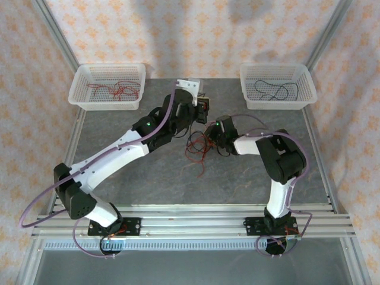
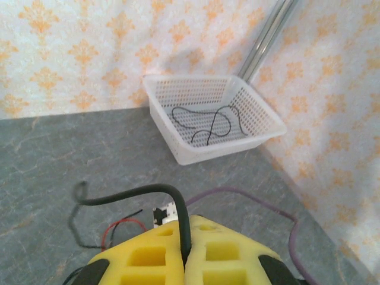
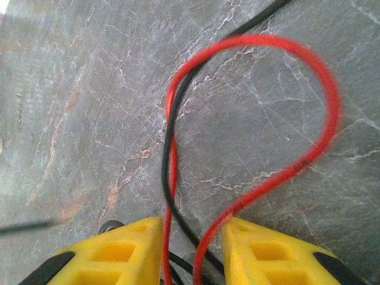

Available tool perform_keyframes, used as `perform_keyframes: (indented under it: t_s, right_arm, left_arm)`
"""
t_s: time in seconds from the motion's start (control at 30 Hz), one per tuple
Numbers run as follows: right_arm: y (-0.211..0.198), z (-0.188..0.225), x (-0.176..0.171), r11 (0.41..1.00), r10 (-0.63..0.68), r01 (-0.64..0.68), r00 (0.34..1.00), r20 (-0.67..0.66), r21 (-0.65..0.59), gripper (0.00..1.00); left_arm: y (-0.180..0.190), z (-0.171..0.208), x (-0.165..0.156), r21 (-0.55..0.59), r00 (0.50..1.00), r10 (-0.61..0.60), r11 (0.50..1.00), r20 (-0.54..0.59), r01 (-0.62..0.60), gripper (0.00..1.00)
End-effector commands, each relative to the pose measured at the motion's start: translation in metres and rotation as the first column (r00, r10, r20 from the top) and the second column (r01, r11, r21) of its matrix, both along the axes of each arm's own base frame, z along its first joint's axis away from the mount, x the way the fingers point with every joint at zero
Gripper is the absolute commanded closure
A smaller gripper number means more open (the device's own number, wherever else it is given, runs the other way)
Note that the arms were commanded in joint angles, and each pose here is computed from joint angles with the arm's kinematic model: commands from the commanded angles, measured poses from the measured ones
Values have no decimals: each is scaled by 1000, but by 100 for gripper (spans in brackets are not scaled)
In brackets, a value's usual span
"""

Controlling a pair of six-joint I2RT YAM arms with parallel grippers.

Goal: Untangle the cables

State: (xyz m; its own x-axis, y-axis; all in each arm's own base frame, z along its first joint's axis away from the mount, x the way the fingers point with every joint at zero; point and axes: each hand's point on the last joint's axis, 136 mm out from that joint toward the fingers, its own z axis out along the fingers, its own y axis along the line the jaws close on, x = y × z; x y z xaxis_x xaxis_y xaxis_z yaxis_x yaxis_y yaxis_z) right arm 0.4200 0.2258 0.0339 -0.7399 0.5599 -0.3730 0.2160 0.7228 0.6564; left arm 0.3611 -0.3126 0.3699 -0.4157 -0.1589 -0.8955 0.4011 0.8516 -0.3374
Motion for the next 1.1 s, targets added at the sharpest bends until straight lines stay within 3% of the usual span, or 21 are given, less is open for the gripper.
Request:
perform_keyframes:
  t_s: [0.0,0.5,0.63,0.87,0.97,1.07]
  right_arm:
    - [-8,-11,-8,999,-34,33,999,-22,-21,69]
    - [-17,-23,-32,1000,-29,29,999,-45,-13,70]
    - [-19,14,-27,997,31,-26,998,62,-71,67]
    - [-43,97,-43,945,193,-104,942,274,-309,59]
    - [-41,134,-61,914,319,-178,870,376,-364,53]
    - [-30,169,-80,876,446,-260,758,475,-407,49]
  left_arm:
    - [9,29,-7,-16,998,12,1000,58,-11,100]
    - [21,83,-11,-43,987,34,999,159,-28,100]
    - [25,85,-7,-43,984,68,997,164,-62,100]
    - [28,77,0,-43,983,117,993,142,-112,100]
    - [31,73,4,-57,981,149,988,127,-143,100]
    - [31,70,8,-83,980,168,984,108,-160,100]
